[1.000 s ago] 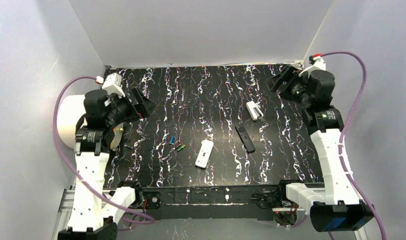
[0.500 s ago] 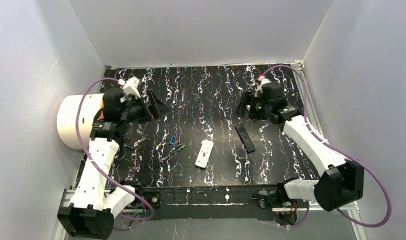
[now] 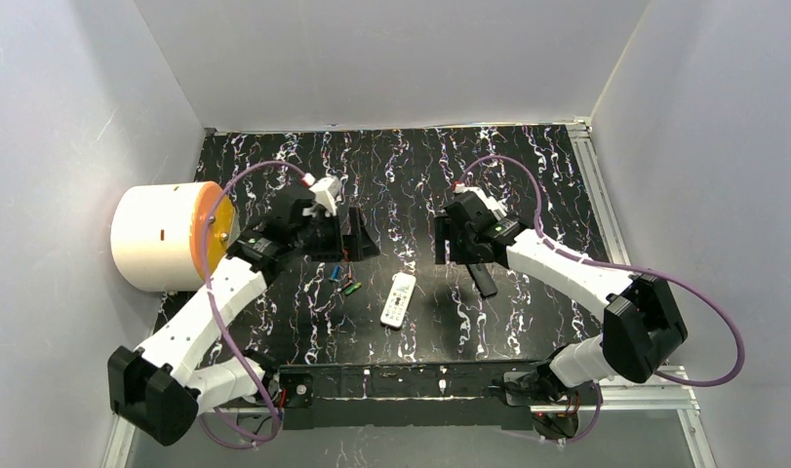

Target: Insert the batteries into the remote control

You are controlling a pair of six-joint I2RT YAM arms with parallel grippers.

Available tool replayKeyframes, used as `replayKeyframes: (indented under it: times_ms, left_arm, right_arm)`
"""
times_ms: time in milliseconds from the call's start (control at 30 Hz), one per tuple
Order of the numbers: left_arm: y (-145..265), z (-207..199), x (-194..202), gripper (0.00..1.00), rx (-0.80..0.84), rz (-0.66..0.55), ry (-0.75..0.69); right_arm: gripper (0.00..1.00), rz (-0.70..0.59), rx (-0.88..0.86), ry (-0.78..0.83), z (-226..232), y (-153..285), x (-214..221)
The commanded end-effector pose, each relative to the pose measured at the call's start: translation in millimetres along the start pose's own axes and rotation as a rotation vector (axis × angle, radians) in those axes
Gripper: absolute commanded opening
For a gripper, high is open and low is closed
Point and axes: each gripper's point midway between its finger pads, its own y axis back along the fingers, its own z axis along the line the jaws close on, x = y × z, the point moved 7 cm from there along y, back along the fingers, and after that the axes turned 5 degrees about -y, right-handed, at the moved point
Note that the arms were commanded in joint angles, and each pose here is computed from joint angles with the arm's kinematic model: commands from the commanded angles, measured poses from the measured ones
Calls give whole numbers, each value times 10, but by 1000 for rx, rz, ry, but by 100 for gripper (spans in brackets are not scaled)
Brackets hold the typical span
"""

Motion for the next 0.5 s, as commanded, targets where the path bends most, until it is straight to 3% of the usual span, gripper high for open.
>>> replayKeyframes:
  times_ms: [0,200,467]
  left_arm:
    - [-201,38,169,95,-93,56,-30]
    - [-489,-43,486,95,-139,136,-88]
    - [-1079,-119,803,95,-384,317,-196]
  right_arm:
    - [81,35,-27,-54,71,-52,53]
    - [78,14,50,-239,173,-36,245]
    - [73,-69,109,-384,-5,48,276]
